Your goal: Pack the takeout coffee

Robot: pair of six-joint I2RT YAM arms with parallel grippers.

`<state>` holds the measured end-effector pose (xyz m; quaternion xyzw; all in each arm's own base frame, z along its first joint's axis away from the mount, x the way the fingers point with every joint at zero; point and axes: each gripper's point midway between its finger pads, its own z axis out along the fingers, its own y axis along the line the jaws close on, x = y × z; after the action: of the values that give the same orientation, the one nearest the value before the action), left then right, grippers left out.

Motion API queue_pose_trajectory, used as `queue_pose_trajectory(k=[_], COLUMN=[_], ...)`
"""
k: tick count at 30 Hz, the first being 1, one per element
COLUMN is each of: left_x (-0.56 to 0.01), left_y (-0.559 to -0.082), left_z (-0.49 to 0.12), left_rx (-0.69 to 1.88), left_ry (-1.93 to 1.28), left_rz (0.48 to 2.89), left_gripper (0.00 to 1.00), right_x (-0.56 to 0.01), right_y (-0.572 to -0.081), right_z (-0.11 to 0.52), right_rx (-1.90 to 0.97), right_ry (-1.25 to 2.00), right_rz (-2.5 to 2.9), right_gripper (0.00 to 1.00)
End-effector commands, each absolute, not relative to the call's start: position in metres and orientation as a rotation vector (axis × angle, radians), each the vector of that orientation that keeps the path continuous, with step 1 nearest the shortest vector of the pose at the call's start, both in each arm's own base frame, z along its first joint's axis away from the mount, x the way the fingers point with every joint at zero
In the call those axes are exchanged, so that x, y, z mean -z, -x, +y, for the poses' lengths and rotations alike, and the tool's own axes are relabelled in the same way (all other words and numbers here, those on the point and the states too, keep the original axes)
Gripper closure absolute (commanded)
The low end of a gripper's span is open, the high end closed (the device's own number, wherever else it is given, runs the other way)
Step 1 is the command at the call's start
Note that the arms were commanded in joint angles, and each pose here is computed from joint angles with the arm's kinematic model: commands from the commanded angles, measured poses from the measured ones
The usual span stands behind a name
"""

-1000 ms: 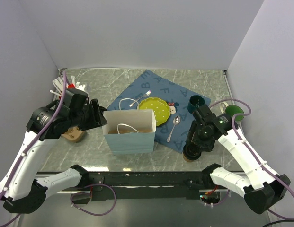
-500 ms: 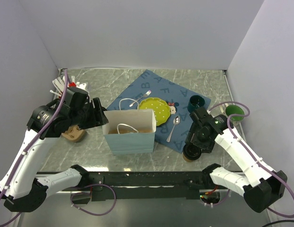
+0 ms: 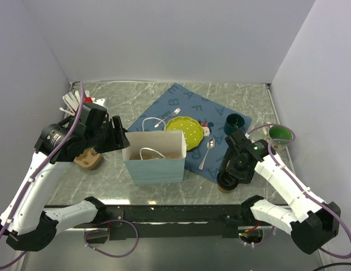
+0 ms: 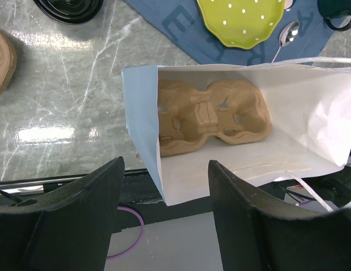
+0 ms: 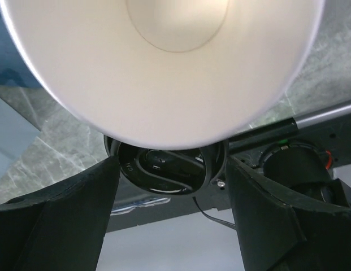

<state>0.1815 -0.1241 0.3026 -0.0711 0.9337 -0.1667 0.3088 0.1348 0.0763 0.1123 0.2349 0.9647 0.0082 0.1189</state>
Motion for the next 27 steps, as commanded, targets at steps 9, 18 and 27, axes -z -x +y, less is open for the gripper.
queue_pose_trajectory(k=[9,18,27], left_x=[-0.313,-0.311,-0.309], left_y=[-0.178,-0.176,-0.178], left_z=[-0.119,-0.116,-0.116], left_rx=[0.448,0.444,0.424], left_ry=[0.222,0.236,0.216], left_rz=[2.434,2.433,2.441], left_gripper=[0.33,0.32,0.31], right_x=[-0.122,-0.130,-0.132], right_y=[-0.138,-0.138,-0.144], right_z=[0.074,0.078,0.077], right_rx=[-0.031,-0.078,-0.038], right_ry=[-0.689,-0.673,-0.671], right_rz=[2.786,2.769,2.762], right_gripper=[0.16,0.07,0.10])
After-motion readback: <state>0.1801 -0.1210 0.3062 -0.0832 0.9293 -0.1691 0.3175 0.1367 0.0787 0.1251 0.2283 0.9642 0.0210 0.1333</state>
